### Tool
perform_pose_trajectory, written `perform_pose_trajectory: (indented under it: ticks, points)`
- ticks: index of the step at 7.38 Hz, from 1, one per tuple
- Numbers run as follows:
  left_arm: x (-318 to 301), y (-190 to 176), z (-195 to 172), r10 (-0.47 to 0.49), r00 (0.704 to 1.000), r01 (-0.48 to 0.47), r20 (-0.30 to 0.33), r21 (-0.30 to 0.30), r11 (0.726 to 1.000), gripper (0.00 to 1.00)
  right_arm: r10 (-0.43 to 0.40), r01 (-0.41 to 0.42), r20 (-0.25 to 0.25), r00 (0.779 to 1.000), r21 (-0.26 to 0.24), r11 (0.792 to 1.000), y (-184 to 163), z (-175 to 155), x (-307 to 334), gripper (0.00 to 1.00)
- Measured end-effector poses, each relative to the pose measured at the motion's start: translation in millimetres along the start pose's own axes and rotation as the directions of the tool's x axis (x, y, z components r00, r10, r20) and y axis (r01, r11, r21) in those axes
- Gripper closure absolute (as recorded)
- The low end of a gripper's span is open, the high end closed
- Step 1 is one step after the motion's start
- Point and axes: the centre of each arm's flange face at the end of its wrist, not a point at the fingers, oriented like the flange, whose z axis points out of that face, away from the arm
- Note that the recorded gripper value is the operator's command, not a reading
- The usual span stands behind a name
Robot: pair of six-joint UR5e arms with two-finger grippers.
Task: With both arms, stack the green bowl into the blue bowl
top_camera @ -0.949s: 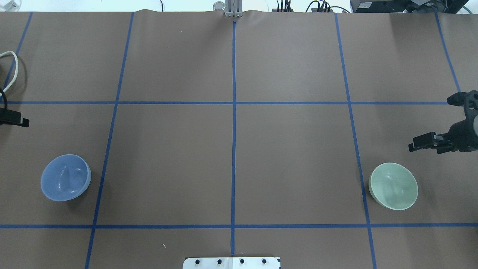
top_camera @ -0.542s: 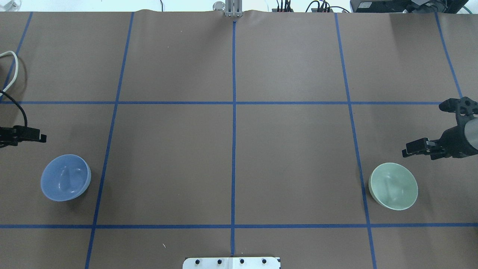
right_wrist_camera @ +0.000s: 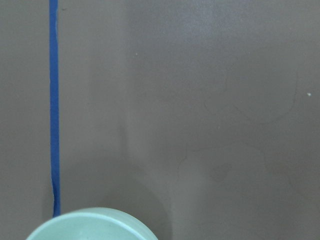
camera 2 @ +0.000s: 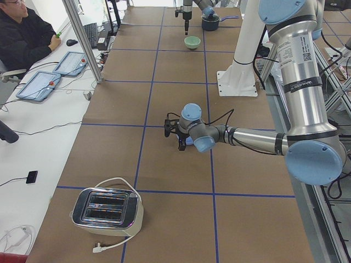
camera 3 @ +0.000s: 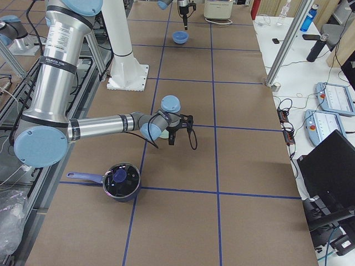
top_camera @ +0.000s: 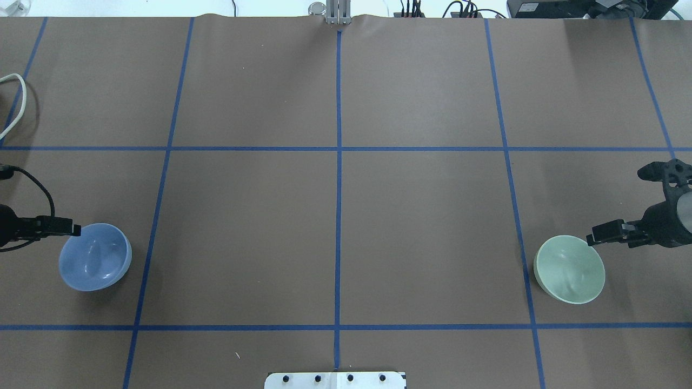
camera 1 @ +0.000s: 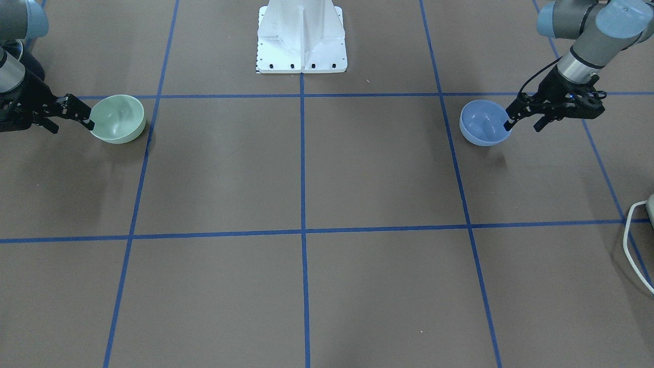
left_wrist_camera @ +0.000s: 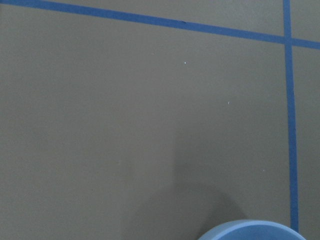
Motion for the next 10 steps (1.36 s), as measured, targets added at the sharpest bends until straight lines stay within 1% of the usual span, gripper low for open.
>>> perform_pose_trajectory:
  ticks: [3,4,5,6,7,8,9,10]
  points:
    - [8,13,13,0.004,1.000,-0.004,0.013,-0.007,1.000,0.03,-0.011,0.010,-0.026,1.000,-0.025,1.000,14,19,-6,0.00]
    - [9,15,15,0.006,1.000,-0.006,0.014,-0.011,1.000,0.06,-0.018,0.017,-0.036,0.999,-0.033,0.999,19,26,-9,0.00]
    - [9,16,16,0.008,1.000,-0.008,0.015,-0.014,1.000,0.18,-0.025,0.023,-0.045,0.999,-0.037,0.999,23,31,-11,0.02]
    - [9,17,17,0.009,1.000,-0.009,0.015,-0.016,1.000,0.31,-0.029,0.027,-0.053,0.998,-0.037,0.999,25,34,-11,0.11]
    - [10,17,17,0.010,1.000,-0.010,0.015,-0.016,1.000,0.45,-0.032,0.030,-0.057,0.998,-0.037,0.999,27,36,-11,0.25]
    - [10,16,18,0.011,1.000,-0.011,0.014,-0.017,1.000,0.59,-0.035,0.033,-0.058,0.998,-0.038,0.999,28,37,-12,0.43]
    - [11,16,18,0.011,1.000,-0.011,0.014,-0.017,1.000,0.67,-0.037,0.035,-0.058,0.998,-0.039,0.999,29,38,-13,0.74]
    - [11,16,19,0.011,1.000,-0.011,0.014,-0.018,1.000,0.82,-0.039,0.036,-0.058,0.998,-0.041,0.998,29,38,-13,1.00]
